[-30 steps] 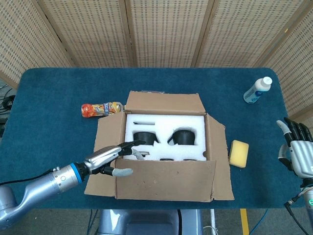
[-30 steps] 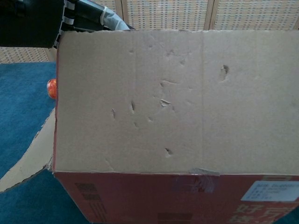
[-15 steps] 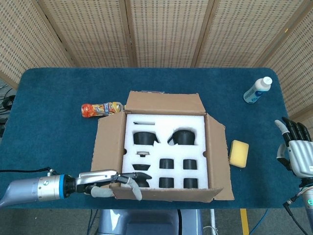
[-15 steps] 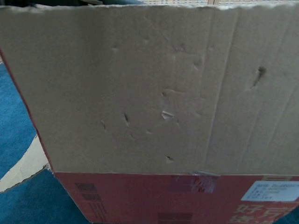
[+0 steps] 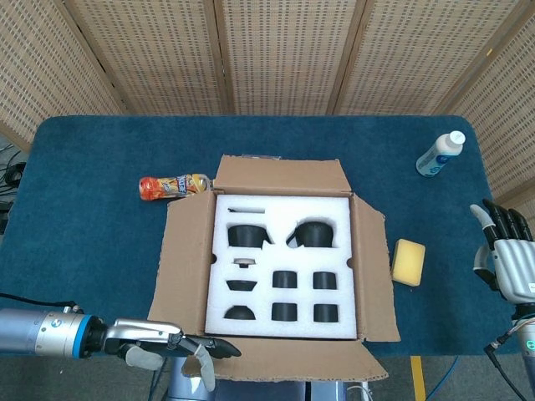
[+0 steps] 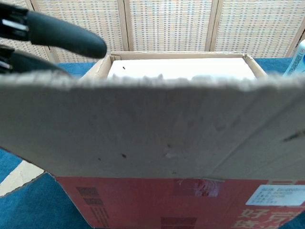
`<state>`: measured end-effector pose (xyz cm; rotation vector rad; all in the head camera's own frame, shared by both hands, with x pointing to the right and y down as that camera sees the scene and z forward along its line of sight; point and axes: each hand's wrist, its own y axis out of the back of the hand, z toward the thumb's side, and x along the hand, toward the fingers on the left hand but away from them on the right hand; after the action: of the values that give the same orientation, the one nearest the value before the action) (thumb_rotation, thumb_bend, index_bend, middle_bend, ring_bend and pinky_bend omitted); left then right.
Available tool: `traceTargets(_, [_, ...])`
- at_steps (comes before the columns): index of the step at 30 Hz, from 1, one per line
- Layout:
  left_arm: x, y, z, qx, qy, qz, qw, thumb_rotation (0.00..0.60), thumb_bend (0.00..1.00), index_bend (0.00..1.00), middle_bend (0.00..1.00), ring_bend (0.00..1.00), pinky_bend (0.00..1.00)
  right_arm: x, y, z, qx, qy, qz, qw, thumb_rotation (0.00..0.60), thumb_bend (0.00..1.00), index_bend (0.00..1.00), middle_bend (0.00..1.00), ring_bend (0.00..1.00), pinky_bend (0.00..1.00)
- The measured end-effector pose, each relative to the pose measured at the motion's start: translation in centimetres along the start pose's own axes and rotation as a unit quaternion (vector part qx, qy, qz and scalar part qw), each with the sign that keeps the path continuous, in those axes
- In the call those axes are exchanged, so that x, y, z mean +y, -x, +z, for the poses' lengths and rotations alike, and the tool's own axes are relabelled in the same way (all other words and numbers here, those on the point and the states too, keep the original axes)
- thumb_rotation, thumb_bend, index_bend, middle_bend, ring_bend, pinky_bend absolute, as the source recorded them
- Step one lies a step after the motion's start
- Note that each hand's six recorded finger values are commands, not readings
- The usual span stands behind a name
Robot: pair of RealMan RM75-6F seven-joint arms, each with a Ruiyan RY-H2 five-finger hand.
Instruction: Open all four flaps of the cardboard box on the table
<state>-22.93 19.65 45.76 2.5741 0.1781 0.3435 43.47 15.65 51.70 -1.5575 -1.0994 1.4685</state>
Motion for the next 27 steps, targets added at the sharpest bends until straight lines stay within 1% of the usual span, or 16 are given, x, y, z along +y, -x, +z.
traceTargets(8, [-0.4, 0.2, -0.7, 0.011, 0.009, -0.008, 0.9999, 0.084, 0.1, 0.31, 0.0, 0.0, 0.0, -0.1, 0.0, 0.1, 0.001, 0.001, 0.0, 1.0, 0.6, 0.85, 0.06, 0.03, 0.0, 0.0])
traceTargets(10, [-0.3, 0.3, -0.8, 0.014, 0.008, -0.005, 0.9999, 0.084, 0.1, 0.31, 0.0, 0.0, 0.0, -0.1, 0.0, 0.0, 0.001, 0.001, 0.0, 1.0, 0.6, 0.85, 0.06, 0.04, 0.0, 0.0])
traceTargets(13, [0.1, 0.3, -0.9, 0.015, -0.005, 0.008, 0.9998, 0.083, 0.1, 0.31, 0.0, 0.0, 0.0, -0.1, 0.0, 0.0, 0.001, 0.0, 0.001, 1.0, 0.6, 0.85, 0.06, 0.04, 0.0, 0.0])
traceTargets(18, [1.3, 0.8, -0.8, 0.017, -0.042, 0.049, 0.9978, 0.083, 0.1, 0.31, 0.0, 0.0, 0.0, -0.1, 0.0, 0.1, 0.001, 0.0, 0.001, 1.0, 0.6, 0.85, 0.06, 0.04, 0.0, 0.0])
traceTargets(21, [2.2, 1.2, -0.9, 0.024, -0.074, 0.082, 0.9936, 0.083, 0.1, 0.31, 0.0, 0.0, 0.0, -0.1, 0.1, 0.1, 0.001, 0.0, 0.001, 1.0, 0.6, 0.85, 0.06, 0.04, 0.0, 0.0])
traceTargets(25, [3.7, 1.9, -1.1, 0.042, -0.125, 0.135, 0.982, 0.081, 0.1, 0.31, 0.0, 0.0, 0.0, -0.2, 0.1, 0.0, -0.001, 0.0, 0.002, 1.0, 0.6, 0.85, 0.06, 0.04, 0.0, 0.0])
traceTargets(27, [4.5, 2.4, -1.3, 0.055, -0.157, 0.165, 0.9722, 0.08, 0.11, 0.31, 0.0, 0.0, 0.0, -0.2, 0.1, 0.0, -0.001, -0.001, 0.003, 1.0, 0.6, 0.85, 0.06, 0.04, 0.0, 0.0])
